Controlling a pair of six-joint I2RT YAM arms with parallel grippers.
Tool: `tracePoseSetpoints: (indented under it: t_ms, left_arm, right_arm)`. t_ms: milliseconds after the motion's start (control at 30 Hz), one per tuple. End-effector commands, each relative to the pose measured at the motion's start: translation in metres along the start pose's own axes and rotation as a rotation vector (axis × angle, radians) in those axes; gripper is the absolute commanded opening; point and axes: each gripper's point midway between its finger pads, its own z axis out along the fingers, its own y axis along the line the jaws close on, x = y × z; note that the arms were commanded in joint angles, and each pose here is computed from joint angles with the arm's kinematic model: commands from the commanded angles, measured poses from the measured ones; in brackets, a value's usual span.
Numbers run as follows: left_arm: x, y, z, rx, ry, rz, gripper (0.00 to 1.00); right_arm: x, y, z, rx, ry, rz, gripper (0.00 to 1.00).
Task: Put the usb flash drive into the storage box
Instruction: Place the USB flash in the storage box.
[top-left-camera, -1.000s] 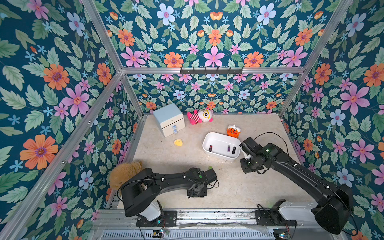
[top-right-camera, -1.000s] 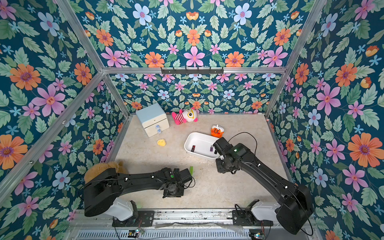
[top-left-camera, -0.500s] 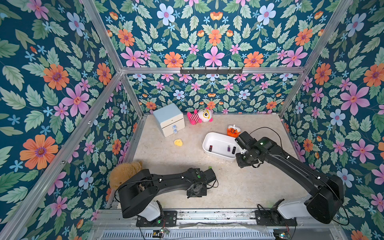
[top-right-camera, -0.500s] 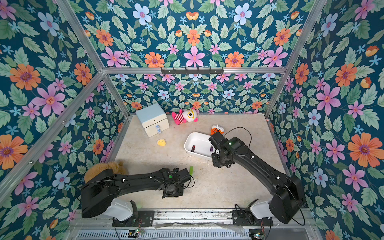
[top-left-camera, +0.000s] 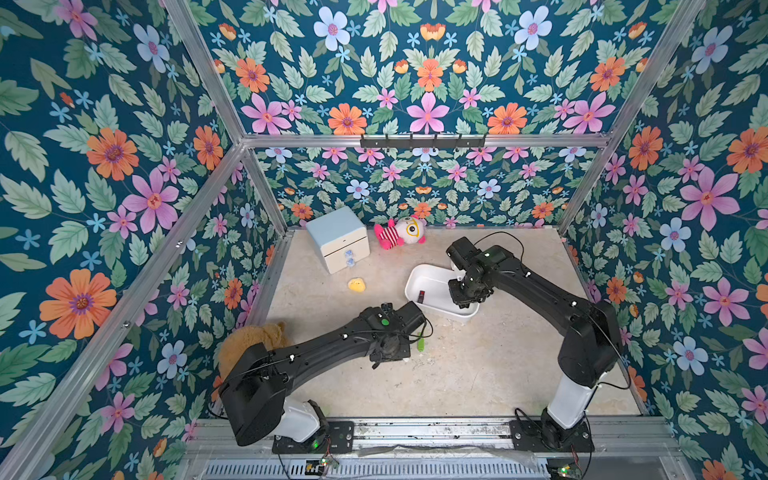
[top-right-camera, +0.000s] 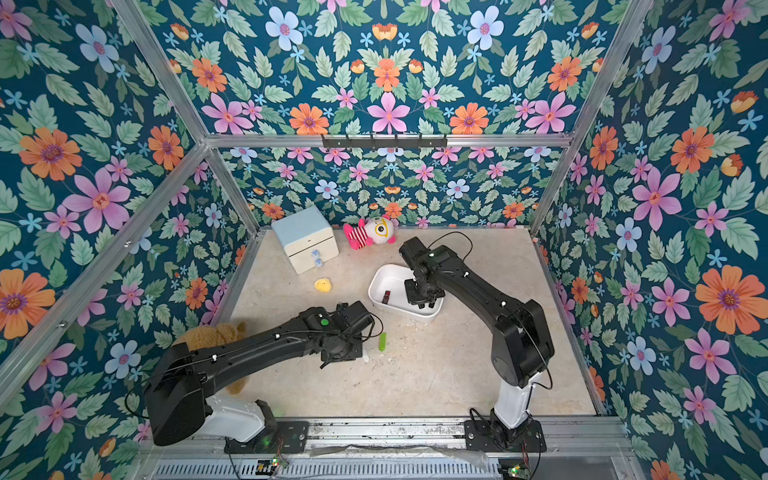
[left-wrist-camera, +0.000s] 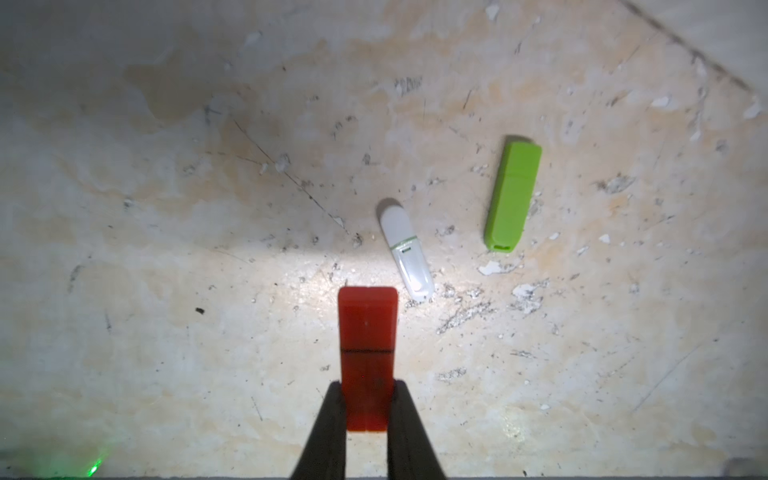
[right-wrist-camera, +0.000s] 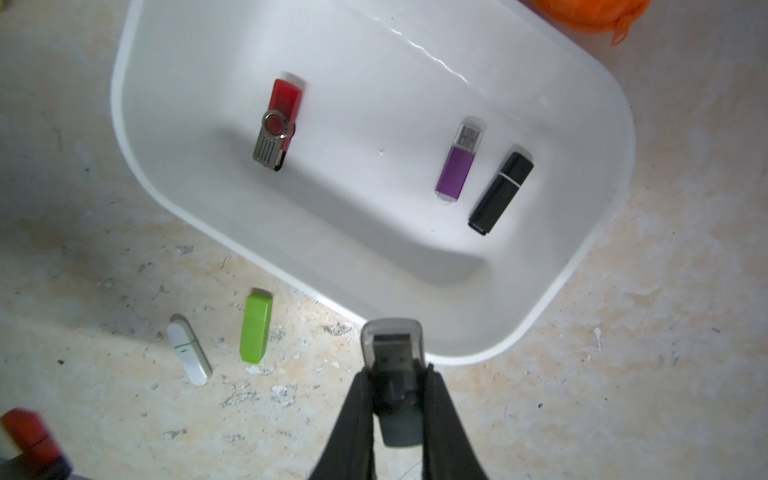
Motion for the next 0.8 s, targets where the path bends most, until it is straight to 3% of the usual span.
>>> tracePoseSetpoints:
  t_ms: [0,367,767]
  left_arm:
    - [-0.016,0.015,-0.014,-0.050,-0.011,0.037,0.00]
    - [-0.095,0.021,-0.044,-0.056,-0.060,0.023,0.00]
    - [-0.105,0.017,-0.030,-0.044,-0.022,0.046,0.00]
  right_arm:
    - [-0.015,-0.001,0.016,0.032,0.000,-0.028,0.00]
    - [-0.057,-0.004,0.054,0.086,-0.006,-0.015,0.00]
    - [-0.060,-0.010,0.092,0.121,-0.033,0.033,0.00]
